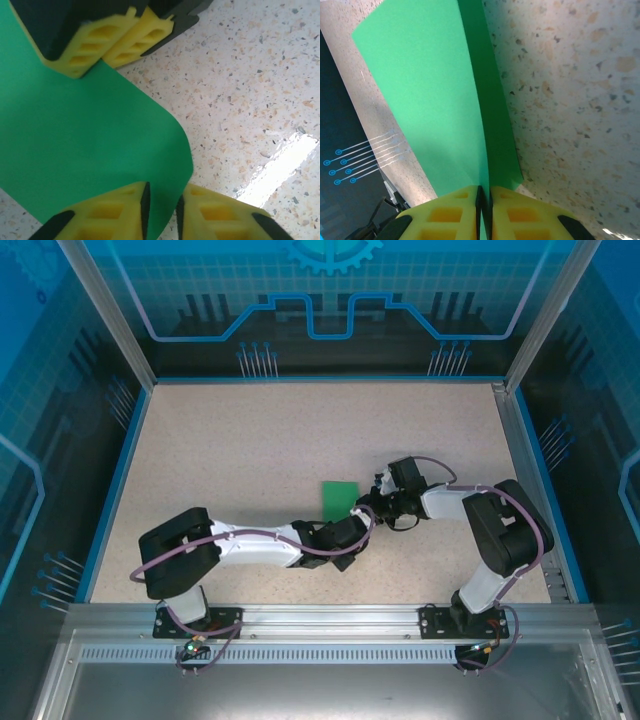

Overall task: Fold a paper plane with a square sheet of paper (pick it up from the middle)
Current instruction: Third fold the triangle at the center of the table.

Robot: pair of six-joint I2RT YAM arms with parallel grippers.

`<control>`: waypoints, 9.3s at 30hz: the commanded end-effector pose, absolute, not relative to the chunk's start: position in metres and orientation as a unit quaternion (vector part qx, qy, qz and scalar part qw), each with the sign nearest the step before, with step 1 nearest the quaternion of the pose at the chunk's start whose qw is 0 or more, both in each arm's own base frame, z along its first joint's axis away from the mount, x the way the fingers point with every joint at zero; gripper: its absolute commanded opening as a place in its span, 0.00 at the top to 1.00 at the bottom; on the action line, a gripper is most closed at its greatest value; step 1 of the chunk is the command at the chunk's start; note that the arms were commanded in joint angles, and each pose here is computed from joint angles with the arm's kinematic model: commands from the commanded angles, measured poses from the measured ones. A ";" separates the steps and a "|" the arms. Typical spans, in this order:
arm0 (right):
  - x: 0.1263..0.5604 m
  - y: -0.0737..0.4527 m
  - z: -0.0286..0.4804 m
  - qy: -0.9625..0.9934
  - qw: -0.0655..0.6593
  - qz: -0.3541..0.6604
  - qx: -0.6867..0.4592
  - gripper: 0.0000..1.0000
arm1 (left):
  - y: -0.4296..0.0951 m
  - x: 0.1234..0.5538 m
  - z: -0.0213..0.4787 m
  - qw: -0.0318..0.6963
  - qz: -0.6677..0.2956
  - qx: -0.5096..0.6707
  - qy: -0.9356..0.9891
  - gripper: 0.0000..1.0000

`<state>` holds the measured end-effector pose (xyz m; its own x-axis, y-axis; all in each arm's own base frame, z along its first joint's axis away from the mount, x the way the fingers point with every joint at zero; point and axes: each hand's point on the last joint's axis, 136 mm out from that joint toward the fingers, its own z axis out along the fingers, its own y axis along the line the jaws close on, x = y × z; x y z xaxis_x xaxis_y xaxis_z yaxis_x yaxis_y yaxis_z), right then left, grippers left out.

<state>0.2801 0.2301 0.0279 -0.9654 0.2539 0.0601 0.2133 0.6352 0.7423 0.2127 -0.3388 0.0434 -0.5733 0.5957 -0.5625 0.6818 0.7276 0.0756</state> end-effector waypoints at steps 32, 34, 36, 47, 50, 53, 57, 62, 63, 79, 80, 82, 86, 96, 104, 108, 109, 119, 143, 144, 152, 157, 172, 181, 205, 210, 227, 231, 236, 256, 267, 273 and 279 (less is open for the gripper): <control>0.302 0.250 0.065 0.931 0.062 0.361 -0.006 0.80 | -0.305 0.229 0.059 0.184 -0.285 0.257 0.905 0.98; 0.306 0.254 0.058 0.935 0.053 0.351 -0.008 0.82 | -0.302 0.231 0.058 0.182 -0.288 0.251 0.906 0.97; 0.310 0.254 0.048 0.939 0.047 0.340 -0.002 0.84 | -0.299 0.232 0.057 0.179 -0.291 0.246 0.907 0.97; 0.308 0.245 0.002 0.963 0.008 0.270 -0.014 0.87 | -0.289 0.240 0.052 0.159 -0.305 0.229 0.910 0.95; 0.305 0.245 -0.005 0.967 -0.001 0.254 -0.023 0.87 | -0.288 0.242 0.051 0.152 -0.310 0.229 0.910 0.95; 0.303 0.245 -0.007 0.968 -0.005 0.248 -0.027 0.87 | -0.283 0.246 0.049 0.149 -0.303 0.226 0.914 0.94; 0.304 0.245 -0.007 0.969 -0.003 0.247 -0.027 0.87 | -0.278 0.252 0.047 0.147 -0.302 0.217 0.916 0.94; 0.305 0.246 -0.004 0.968 -0.001 0.250 -0.027 0.86 | -0.275 0.256 0.043 0.145 -0.298 0.213 0.919 0.93; 0.305 0.247 -0.005 0.968 -0.002 0.251 -0.027 0.86 | -0.275 0.257 0.042 0.145 -0.299 0.212 0.919 0.93; 0.302 0.245 -0.007 0.968 -0.006 0.249 -0.023 0.85 | -0.277 0.263 0.033 0.132 -0.293 0.221 0.921 0.92; 0.301 0.245 -0.008 0.968 -0.006 0.249 -0.023 0.85 | -0.276 0.263 0.032 0.131 -0.291 0.218 0.922 0.92; 0.302 0.245 -0.007 0.968 -0.005 0.249 -0.023 0.85 | -0.275 0.262 0.029 0.129 -0.290 0.215 0.923 0.92; 0.302 0.246 -0.006 0.968 -0.004 0.250 -0.023 0.84 | -0.273 0.262 0.025 0.127 -0.286 0.212 0.926 0.92; 0.301 0.245 -0.007 0.969 -0.007 0.247 -0.023 0.84 | -0.274 0.266 0.021 0.125 -0.276 0.216 0.928 0.91; 0.301 0.244 -0.008 0.969 -0.006 0.247 -0.023 0.84 | -0.276 0.270 0.026 0.134 -0.277 0.220 0.926 0.90; 0.301 0.244 -0.008 0.969 -0.006 0.245 -0.021 0.84 | -0.274 0.269 0.022 0.129 -0.271 0.218 0.929 0.90; 0.301 0.243 -0.008 0.969 -0.007 0.245 -0.021 0.84 | -0.273 0.268 0.021 0.127 -0.270 0.217 0.929 0.90; 0.301 0.243 -0.007 0.970 -0.005 0.243 -0.022 0.84 | -0.266 0.261 0.015 0.119 -0.265 0.207 0.934 0.90; 0.305 0.245 0.003 0.969 0.005 0.248 -0.024 0.83 | -0.266 0.258 0.010 0.108 -0.269 0.190 0.938 0.90; 0.305 0.245 0.004 0.969 0.006 0.247 -0.024 0.83 | -0.265 0.257 0.010 0.108 -0.269 0.190 0.938 0.90; 0.314 0.253 0.036 0.956 0.042 0.290 -0.022 0.81 | -0.261 0.254 0.004 0.105 -0.263 0.182 0.942 0.90; 0.312 0.245 0.056 0.953 0.069 0.294 -0.018 0.80 | -0.263 0.256 0.006 0.109 -0.268 0.184 0.940 0.90; 0.281 0.248 0.052 0.946 0.064 0.317 -0.017 0.84 | -0.271 0.263 0.019 0.123 -0.276 0.207 0.930 0.89; 0.326 0.248 0.043 0.955 0.075 0.286 -0.010 0.85 | -0.270 0.262 0.018 0.119 -0.271 0.213 0.931 0.89; 0.322 0.242 -0.006 0.970 0.017 0.240 -0.017 0.87 | -0.268 0.264 0.017 0.124 -0.263 0.215 0.932 0.89; 0.322 0.246 0.000 0.967 0.019 0.254 -0.020 0.86 | -0.269 0.264 0.012 0.120 -0.265 0.215 0.932 0.88; 0.304 0.247 0.057 0.944 0.067 0.322 -0.011 0.85 | -0.266 0.261 0.006 0.110 -0.256 0.228 0.933 0.89; 0.288 0.266 0.053 0.934 0.049 0.355 -0.016 0.86 | -0.267 0.262 0.008 0.110 -0.257 0.230 0.932 0.89; 0.281 0.279 0.041 0.933 0.034 0.357 -0.019 0.87 | -0.268 0.263 0.009 0.111 -0.257 0.231 0.932 0.89; 0.259 0.254 -0.003 0.951 0.004 0.310 0.008 0.87 | -0.266 0.262 0.007 0.105 -0.250 0.234 0.934 0.89; 0.251 0.246 -0.012 0.951 0.007 0.307 0.020 0.88 | -0.266 0.261 0.004 0.096 -0.245 0.234 0.936 0.89; 0.280 0.249 0.026 0.925 0.055 0.374 0.028 0.86 | -0.265 0.260 0.002 0.093 -0.245 0.236 0.936 0.89; 0.285 0.238 0.012 0.926 0.045 0.373 0.047 0.86 | -0.264 0.259 0.001 0.091 -0.244 0.237 0.936 0.89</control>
<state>0.2889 0.2399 0.0192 -0.9899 0.1188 -0.0768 0.0342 0.7277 0.6851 0.2628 -0.2729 0.0141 -0.8613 0.3796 -0.3378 0.5002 0.7506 -0.4318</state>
